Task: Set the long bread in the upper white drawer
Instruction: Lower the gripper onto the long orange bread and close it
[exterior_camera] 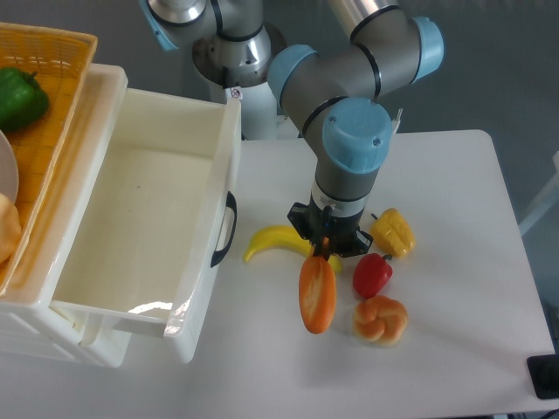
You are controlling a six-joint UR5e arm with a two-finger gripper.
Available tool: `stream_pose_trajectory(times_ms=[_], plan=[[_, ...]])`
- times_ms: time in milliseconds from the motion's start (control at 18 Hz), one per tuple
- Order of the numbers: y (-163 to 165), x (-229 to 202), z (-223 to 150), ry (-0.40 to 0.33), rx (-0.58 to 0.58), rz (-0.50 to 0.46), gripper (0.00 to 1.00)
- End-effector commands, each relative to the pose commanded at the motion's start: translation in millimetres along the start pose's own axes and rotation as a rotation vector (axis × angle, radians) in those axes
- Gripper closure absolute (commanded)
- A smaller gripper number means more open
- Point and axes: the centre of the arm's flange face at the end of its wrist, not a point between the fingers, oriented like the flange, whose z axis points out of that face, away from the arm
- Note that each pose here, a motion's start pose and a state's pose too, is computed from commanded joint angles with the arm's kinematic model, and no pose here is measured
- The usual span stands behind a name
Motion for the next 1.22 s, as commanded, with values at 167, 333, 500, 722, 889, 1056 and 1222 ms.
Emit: stream_pose_trajectory(times_ms=[167, 333, 500, 722, 889, 1056, 1222], plan=[[0, -1, -1, 0.0, 0.002, -0.001, 0.93], [0, -2, -2, -0.003, 0.006, -0.004, 0.93], [-4, -3, -8, -0.002, 0.029, -0.003, 0.93], [1, -2, -22, -0.011, 0.047, -0.046, 0.93], [9, 1, -36, -0.009, 0.042, -0.068, 0.93], [16, 16, -55, 0.01, 0.022, -0.07, 0.93], [26, 28, -78, 0.019, 0.021, -0.12, 0.93]])
